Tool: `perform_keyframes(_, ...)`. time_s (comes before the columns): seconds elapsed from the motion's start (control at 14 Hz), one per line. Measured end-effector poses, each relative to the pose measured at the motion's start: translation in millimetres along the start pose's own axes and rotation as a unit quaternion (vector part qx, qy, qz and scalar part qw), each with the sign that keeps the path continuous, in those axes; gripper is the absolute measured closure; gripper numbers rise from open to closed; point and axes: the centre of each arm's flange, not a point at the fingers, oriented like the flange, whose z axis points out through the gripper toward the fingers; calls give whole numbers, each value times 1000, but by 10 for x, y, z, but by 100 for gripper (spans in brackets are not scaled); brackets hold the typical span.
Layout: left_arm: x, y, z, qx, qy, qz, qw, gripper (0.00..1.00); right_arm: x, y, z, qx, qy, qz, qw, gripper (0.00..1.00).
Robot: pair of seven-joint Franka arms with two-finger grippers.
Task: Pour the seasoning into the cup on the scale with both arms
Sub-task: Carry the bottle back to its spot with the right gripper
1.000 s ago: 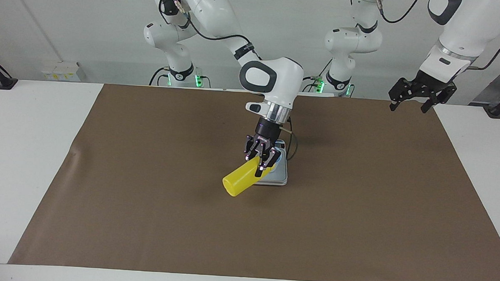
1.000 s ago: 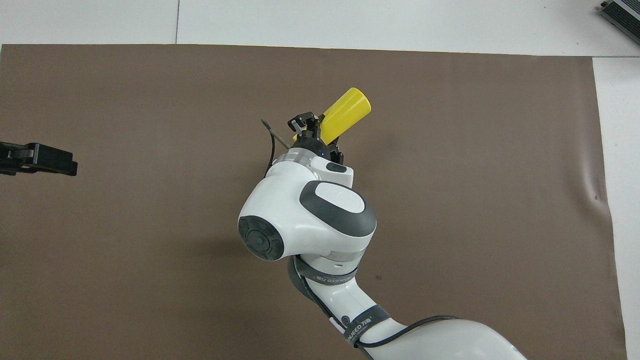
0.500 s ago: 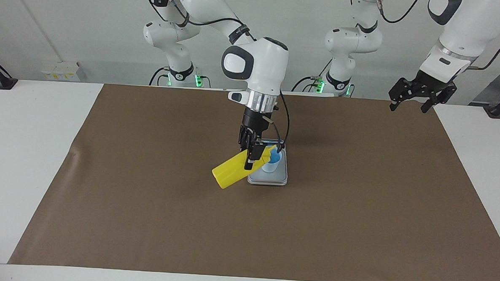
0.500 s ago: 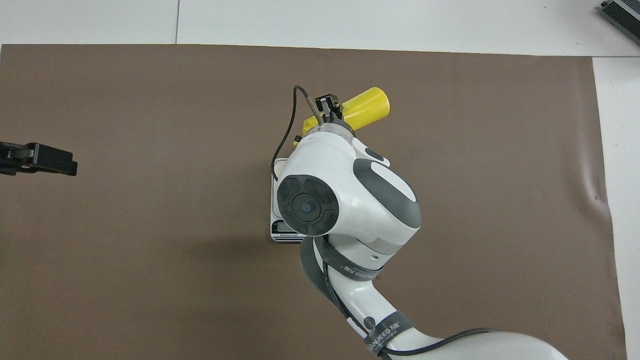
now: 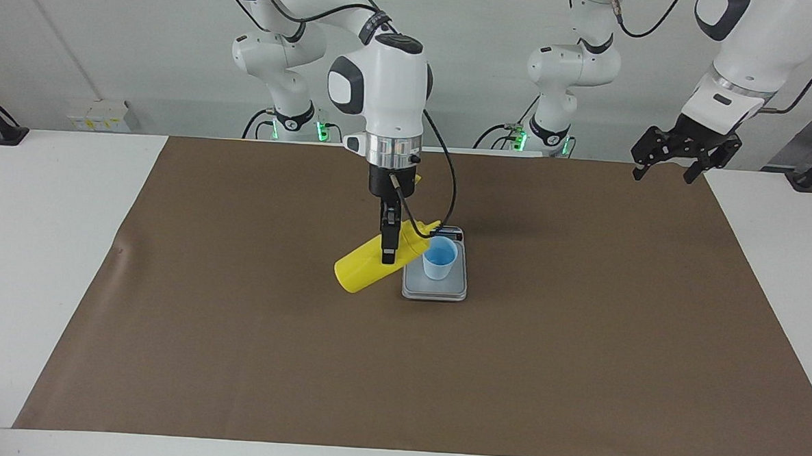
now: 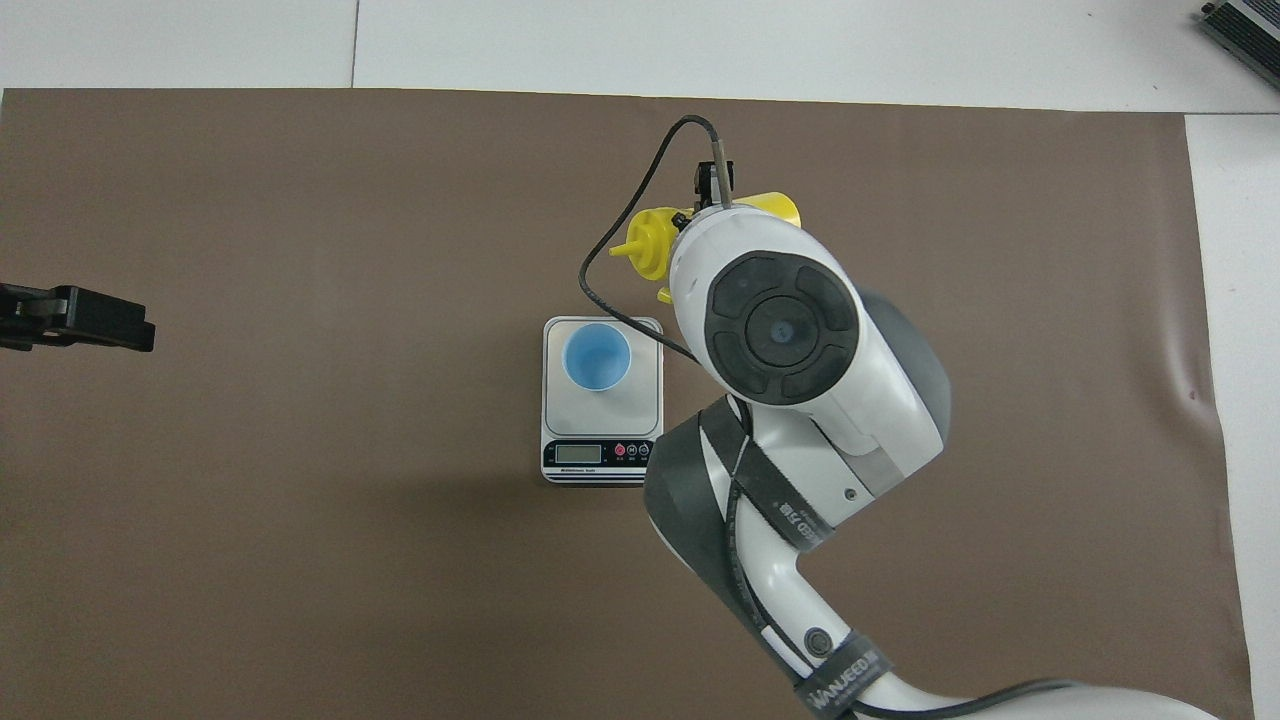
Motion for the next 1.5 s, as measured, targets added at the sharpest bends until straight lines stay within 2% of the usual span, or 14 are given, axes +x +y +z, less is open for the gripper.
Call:
perform_keyframes(0.29, 0, 0, 0, 0, 0, 0, 1000, 0, 492, -246, -199, -31, -71, 73, 994, 48)
perform_keyframes(0.71, 0, 0, 0, 0, 0, 0, 1000, 0, 1282, -422, -174, -76, -142, 172, 972, 48)
perform_keyframes(0.93, 0, 0, 0, 0, 0, 0, 1000, 0, 1763, -422, -82, -115, -189, 171, 960, 48)
perform_keyframes(1.21, 0, 0, 0, 0, 0, 0, 1000, 0, 2637, -194, 165, -154, -256, 155, 942, 48)
perform_keyframes(1.5, 0, 0, 0, 0, 0, 0, 1000, 0, 3279, 145, 505, -168, -314, 141, 924, 48)
